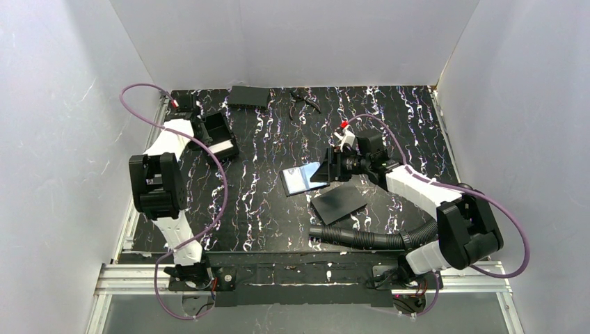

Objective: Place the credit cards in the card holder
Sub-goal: Move the storage box to the center of the board.

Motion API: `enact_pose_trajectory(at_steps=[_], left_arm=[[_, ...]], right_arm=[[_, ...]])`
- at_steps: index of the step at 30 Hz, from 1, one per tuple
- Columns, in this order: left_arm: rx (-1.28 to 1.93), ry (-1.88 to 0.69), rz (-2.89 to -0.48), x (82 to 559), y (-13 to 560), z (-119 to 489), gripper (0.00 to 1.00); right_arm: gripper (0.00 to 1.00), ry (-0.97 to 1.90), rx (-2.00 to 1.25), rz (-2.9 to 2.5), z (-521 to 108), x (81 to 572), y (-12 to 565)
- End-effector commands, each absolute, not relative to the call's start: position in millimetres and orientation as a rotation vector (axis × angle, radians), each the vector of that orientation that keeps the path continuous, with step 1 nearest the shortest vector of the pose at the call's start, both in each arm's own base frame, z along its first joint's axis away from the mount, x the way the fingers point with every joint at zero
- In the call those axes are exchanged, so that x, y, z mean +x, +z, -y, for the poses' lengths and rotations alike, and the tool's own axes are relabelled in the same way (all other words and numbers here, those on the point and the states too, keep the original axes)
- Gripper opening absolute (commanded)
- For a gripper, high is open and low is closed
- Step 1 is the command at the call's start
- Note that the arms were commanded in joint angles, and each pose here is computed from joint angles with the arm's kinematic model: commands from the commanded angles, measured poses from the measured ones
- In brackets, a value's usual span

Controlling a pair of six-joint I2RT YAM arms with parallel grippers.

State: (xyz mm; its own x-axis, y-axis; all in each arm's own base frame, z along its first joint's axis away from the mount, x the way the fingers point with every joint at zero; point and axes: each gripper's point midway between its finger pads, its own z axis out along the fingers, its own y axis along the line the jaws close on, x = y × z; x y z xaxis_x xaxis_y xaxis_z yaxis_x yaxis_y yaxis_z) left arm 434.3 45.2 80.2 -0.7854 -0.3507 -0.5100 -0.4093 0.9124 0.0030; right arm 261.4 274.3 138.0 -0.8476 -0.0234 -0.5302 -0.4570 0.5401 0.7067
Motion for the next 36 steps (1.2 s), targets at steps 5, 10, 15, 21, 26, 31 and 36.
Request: enact_pose_trajectory(at_steps=[5, 10, 15, 21, 26, 31, 36], left_arm=[[-0.601, 0.169, -2.561, 387.7, 98.4, -29.5, 0.0], [-0.625, 0.166, -2.577, 374.3, 98.3, -27.5, 0.0], [-0.59, 0.135, -2.606, 367.6, 99.0, -11.8, 0.19], [-0.543, 0.197, -2.52, 359.6, 140.1, -24.3, 0.7], [-0.242, 0.066, -2.446, 359.9, 205.3, -8.9, 0.98], [0.287, -0.347, -2.435, 357.4, 213.4, 63.8, 0.98], [0.473, -0.37, -2.43, 371.0, 195.9, 72.2, 0.98]], right_arm=[[0.74, 1.287, -0.425, -2.248, -273.7, 249.4, 152.0], [0.74, 1.288, -0.423, -2.238, -271.7, 245.8, 154.4], [0.75, 1.287, -0.427, -2.229, -270.9, 243.9, 157.9], [0.75, 1.277, -0.434, -2.224, -269.9, 243.7, 161.5], [0.75, 1.259, -0.444, -2.231, -268.8, 244.8, 162.9], [0.75, 1.239, -0.482, -2.271, -266.1, 240.5, 165.1], [0.77, 1.195, -0.512, -2.286, -260.7, 238.4, 176.8]])
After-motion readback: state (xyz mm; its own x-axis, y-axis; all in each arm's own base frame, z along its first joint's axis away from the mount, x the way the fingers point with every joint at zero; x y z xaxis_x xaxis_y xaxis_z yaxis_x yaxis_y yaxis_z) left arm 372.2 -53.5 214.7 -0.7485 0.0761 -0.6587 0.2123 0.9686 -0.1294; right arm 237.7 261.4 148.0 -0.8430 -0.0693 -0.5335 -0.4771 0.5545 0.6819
